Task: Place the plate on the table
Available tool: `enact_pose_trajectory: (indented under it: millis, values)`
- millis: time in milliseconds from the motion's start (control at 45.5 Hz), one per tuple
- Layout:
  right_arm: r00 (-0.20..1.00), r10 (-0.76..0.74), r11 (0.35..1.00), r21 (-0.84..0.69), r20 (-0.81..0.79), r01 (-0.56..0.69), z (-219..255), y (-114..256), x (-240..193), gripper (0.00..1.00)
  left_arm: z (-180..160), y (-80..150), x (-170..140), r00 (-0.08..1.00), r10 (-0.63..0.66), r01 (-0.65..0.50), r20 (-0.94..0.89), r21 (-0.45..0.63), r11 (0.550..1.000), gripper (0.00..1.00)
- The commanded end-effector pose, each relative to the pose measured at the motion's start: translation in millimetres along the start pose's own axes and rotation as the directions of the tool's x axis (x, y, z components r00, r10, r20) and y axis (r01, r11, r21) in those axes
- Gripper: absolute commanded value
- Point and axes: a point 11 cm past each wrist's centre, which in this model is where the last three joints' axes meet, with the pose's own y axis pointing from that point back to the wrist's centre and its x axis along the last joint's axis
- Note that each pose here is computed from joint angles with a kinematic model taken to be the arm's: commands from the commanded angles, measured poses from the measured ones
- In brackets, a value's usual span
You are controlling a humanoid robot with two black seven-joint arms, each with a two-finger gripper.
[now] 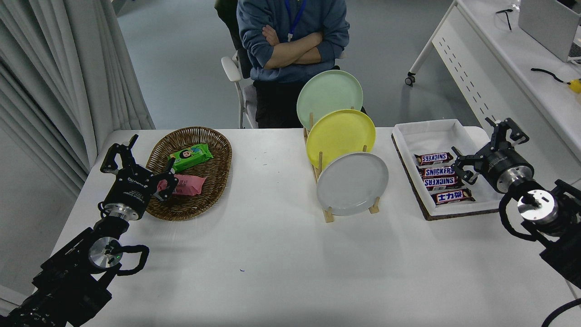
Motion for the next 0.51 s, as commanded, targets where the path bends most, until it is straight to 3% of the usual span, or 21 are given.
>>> enact_pose_trajectory:
  millis: [0,264,484]
  values:
    - [0.997,0.014,1.000,-0.022,-0.074,-0.016,-10.0,-1.0,-1.5,0.99,-0.3,0.5,0.3,1.000,0.001,-0.001,0.000,0.001,1.000,1.00]
    - [0.928,-0.038,0.993,-0.121,-0.371,-0.008,-18.6,3.7,-0.4,0.99,0.0,-0.1,-0.1,1.000,0.000,0.000,0.000,0.000,1.000,1.00]
    - [0.917,-0.055,0.992,-0.127,-0.394,0.005,-22.6,2.7,-7.7,0.99,0.0,-0.1,-0.1,1.000,0.000,0.000,0.000,0.000,1.000,1.00]
